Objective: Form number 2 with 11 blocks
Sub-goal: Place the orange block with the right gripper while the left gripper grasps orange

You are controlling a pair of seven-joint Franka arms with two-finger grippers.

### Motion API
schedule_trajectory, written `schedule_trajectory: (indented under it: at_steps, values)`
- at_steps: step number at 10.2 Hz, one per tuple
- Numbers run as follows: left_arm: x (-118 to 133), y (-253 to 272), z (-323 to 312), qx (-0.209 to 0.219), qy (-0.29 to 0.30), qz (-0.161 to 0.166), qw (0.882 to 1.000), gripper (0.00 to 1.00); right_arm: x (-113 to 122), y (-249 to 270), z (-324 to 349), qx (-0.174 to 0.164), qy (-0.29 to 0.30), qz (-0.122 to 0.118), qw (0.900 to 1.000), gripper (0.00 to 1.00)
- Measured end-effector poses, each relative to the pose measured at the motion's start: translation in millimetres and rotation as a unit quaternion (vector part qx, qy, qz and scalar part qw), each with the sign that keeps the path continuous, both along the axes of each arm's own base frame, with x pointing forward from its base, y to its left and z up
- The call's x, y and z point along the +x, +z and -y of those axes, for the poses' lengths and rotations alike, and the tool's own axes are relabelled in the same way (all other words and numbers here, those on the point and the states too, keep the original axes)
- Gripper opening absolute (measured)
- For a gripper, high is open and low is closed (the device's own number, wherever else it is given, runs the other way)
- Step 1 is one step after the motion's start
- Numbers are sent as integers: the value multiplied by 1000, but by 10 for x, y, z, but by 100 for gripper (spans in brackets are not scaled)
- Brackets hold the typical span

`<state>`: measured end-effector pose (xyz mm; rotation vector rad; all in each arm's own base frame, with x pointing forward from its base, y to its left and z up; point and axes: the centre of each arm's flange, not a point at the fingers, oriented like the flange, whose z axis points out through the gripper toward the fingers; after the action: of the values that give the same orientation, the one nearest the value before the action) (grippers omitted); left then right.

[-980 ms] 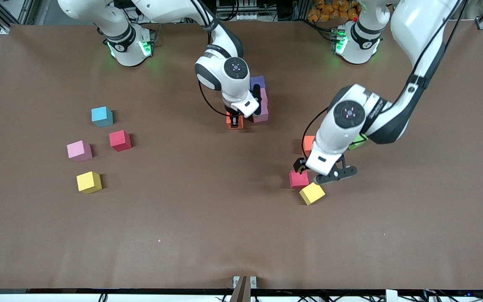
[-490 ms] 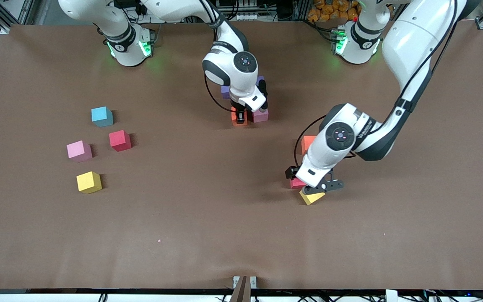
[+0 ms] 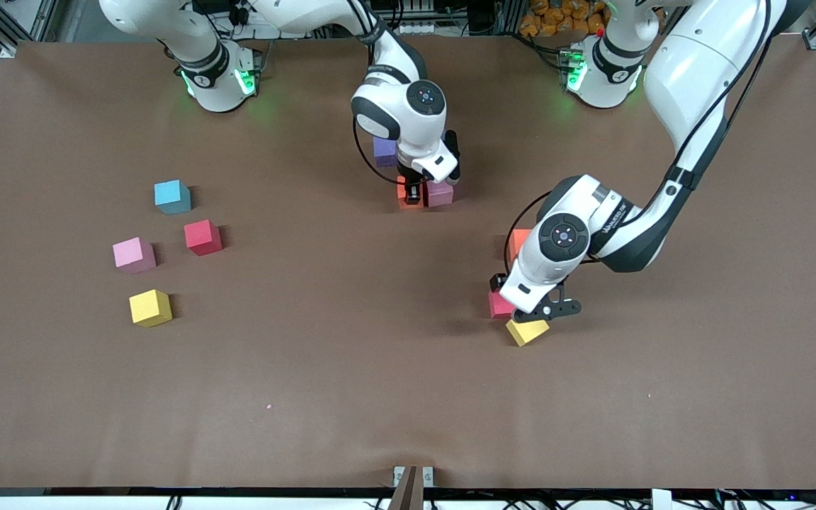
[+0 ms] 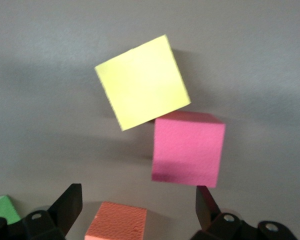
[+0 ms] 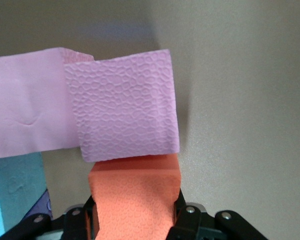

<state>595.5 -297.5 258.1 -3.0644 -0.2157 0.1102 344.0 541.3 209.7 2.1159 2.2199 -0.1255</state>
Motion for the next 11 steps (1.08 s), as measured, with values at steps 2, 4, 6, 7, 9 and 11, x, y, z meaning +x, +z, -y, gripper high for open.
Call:
schedule_trajectory:
  at_steps: [2,4,6,7,9,11]
  values:
    - [-171,-68,-12,9,-9,-10,1000,100,7,0,-30,-2,-3,-1,1000,56]
    - [-351,-83,-69,-3,-15,-6,1000,100,12,-1,-62,0,-3,0,1000,56]
    - [-516,-78,-206,-13,-13,-15,1000,100,15,3,-90,0,-2,1,1000,56]
    - [-573,-101,-267,-13,-12,-20,1000,100,7,3,-109,1,-1,1,1000,56]
    - [-638,-159,-295,-12,-13,-26,1000,100,-12,-17,-133,1,0,1,1000,68]
    - [-674,-188,-289,-11,-15,-29,999,100,-13,-70,-125,-3,-1,-1,1000,97]
